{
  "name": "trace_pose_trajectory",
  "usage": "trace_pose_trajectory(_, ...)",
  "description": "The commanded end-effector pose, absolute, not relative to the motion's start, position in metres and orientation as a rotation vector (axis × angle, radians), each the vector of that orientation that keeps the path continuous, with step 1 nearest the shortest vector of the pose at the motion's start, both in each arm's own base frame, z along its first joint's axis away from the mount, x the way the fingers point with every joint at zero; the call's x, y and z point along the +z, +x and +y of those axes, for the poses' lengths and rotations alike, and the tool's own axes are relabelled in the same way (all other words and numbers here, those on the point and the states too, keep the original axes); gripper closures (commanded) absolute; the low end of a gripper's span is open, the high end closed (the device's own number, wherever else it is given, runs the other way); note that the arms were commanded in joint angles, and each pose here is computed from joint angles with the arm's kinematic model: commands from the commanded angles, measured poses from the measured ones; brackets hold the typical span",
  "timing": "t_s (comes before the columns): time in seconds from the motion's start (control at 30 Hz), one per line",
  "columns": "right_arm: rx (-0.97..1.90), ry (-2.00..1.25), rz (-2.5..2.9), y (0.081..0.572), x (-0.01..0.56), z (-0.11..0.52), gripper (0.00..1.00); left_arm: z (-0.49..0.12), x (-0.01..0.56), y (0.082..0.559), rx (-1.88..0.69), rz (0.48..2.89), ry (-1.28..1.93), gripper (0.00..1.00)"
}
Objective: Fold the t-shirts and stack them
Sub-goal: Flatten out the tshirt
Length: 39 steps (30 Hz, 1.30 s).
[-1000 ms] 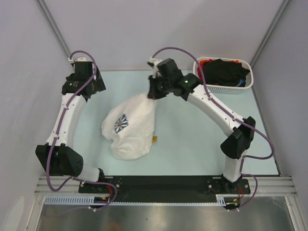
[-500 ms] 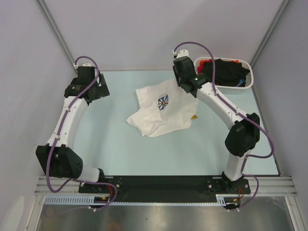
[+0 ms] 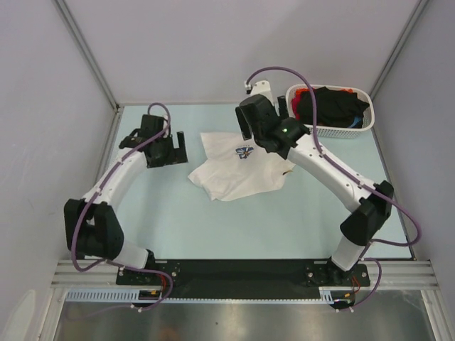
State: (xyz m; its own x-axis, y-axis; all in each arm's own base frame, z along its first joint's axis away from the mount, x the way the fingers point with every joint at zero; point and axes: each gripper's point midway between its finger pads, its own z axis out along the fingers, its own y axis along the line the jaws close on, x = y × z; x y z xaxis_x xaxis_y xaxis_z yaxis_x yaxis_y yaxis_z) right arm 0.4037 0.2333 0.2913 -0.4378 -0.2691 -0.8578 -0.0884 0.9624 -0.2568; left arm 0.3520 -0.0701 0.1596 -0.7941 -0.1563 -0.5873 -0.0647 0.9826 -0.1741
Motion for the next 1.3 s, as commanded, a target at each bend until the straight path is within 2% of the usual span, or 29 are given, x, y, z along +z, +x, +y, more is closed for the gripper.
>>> trace_pose_trajectory(0.0, -0.092, -0.111, 2.126, 0.364, 0.289, 0.223, 0.0, -0.105, 0.122, 0.344, -0.326, 2.587, -0.027, 0.0)
trace_pose_trajectory(0.2, -0.035, -0.086, 2.174, 0.348, 0.274, 0.224, 0.0, -0.112, 0.085, 0.345, -0.351, 2.665, -0.018, 0.0)
trace_pose_trajectory(0.47, 0.003, -0.112, 2.138, 0.358, 0.295, 0.219, 0.0, -0.139, 0.057, 0.366, -0.444, 2.702, 0.037, 0.0)
trace_pose_trajectory(0.53, 0.013, -0.112, 2.135, 0.358, 0.298, 0.216, 0.0, -0.15, 0.054, 0.374, -0.455, 2.705, 0.062, 0.05)
trace_pose_trajectory(0.63, 0.028, -0.102, 2.124, 0.356, 0.305, 0.209, 0.0, -0.166, 0.05, 0.379, -0.473, 2.719, 0.069, 0.5)
trace_pose_trajectory(0.67, 0.035, -0.097, 2.126, 0.355, 0.305, 0.204, 0.0, -0.169, 0.051, 0.381, -0.473, 2.717, 0.071, 0.7)
trace_pose_trajectory(0.7, 0.043, -0.086, 2.13, 0.353, 0.304, 0.203, 0.0, -0.171, 0.056, 0.385, -0.465, 2.707, 0.068, 1.0)
trace_pose_trajectory(0.8, 0.077, -0.09, 2.132, 0.349, 0.301, 0.201, 0.01, -0.172, 0.072, 0.386, -0.431, 2.686, 0.052, 1.0)
trace_pose_trajectory(0.97, 0.124, -0.1, 2.128, 0.35, 0.297, 0.203, 0.02, -0.147, 0.165, 0.382, -0.34, 2.433, -0.066, 1.0)
trace_pose_trajectory(1.2, 0.175, -0.123, 2.123, 0.367, 0.291, 0.204, 0.02, -0.08, 0.284, 0.331, -0.223, 2.034, -0.376, 1.0)
trace_pose_trajectory(1.27, 0.196, -0.138, 2.126, 0.372, 0.287, 0.208, 0.02, -0.046, 0.31, 0.309, -0.096, 1.943, -0.458, 1.0)
